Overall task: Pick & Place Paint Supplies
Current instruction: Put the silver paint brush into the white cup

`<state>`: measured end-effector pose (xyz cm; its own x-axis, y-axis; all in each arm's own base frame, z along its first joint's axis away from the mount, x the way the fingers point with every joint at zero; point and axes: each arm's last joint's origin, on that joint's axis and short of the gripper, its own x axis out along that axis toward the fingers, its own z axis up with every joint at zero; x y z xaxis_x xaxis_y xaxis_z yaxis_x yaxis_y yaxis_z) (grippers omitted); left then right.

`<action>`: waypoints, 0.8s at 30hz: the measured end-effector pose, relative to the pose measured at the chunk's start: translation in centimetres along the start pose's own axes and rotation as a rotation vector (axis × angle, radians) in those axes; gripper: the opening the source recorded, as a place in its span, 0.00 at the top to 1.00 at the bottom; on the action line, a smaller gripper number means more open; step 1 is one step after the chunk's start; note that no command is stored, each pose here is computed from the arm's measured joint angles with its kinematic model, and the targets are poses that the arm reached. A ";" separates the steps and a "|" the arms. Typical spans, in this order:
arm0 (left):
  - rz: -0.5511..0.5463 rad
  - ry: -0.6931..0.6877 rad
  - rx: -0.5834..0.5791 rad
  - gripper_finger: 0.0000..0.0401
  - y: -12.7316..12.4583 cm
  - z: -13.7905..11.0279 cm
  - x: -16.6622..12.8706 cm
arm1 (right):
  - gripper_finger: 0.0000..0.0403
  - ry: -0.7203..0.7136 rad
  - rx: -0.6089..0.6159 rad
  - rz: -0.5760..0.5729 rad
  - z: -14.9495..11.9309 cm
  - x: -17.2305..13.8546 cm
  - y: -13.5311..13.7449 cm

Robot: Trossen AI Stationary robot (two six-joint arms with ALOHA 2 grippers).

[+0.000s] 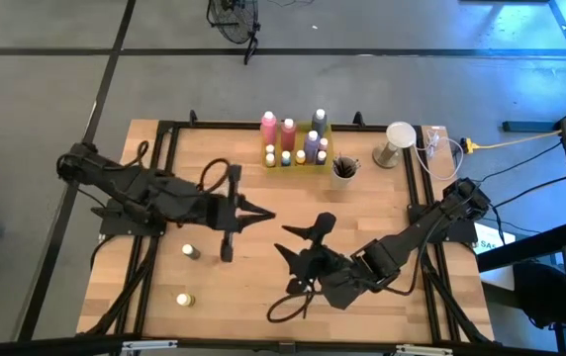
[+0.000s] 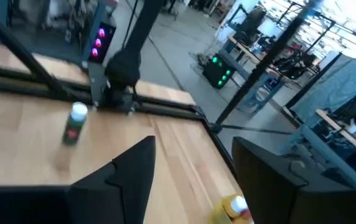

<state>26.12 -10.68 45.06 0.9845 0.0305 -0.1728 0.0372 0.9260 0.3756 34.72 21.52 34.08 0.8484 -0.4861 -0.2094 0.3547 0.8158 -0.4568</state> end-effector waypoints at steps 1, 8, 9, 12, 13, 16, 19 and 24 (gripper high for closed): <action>-0.003 -0.015 0.001 1.00 -0.2 0.2 -0.1 | 0.46 -0.010 0.015 -0.004 0.2 0.1 -0.1; -0.023 -0.114 -0.044 1.00 -1.2 1.4 -0.5 | 0.46 -0.110 0.035 -0.008 2.0 1.3 -1.1; -0.025 -0.127 -0.051 1.00 -1.3 1.6 -0.6 | 0.46 -0.123 0.050 -0.020 2.2 1.4 -1.3; -0.014 -0.145 -0.068 1.00 -1.6 1.9 -0.9 | 0.47 -0.164 0.086 -0.025 2.8 1.3 -1.5; -0.002 -0.141 -0.069 1.00 -1.7 1.9 -0.9 | 0.47 -0.179 0.081 -0.020 3.0 1.3 -1.5; 0.020 -0.137 -0.072 1.00 -1.9 2.0 -1.1 | 0.47 -0.219 0.065 0.010 3.4 1.1 -1.5; 0.010 -0.144 -0.075 1.00 -2.0 2.0 -1.2 | 0.47 -0.251 0.070 0.053 3.7 1.0 -1.5; 0.007 -0.145 -0.091 1.00 -2.0 2.0 -1.2 | 0.50 -0.305 0.053 0.090 4.1 1.0 -1.6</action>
<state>25.25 -13.33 46.37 0.9993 -0.0115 -0.0352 0.0212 0.9565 0.2910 36.60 21.04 38.14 0.9532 -0.3014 0.0260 0.2861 0.8705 -0.4004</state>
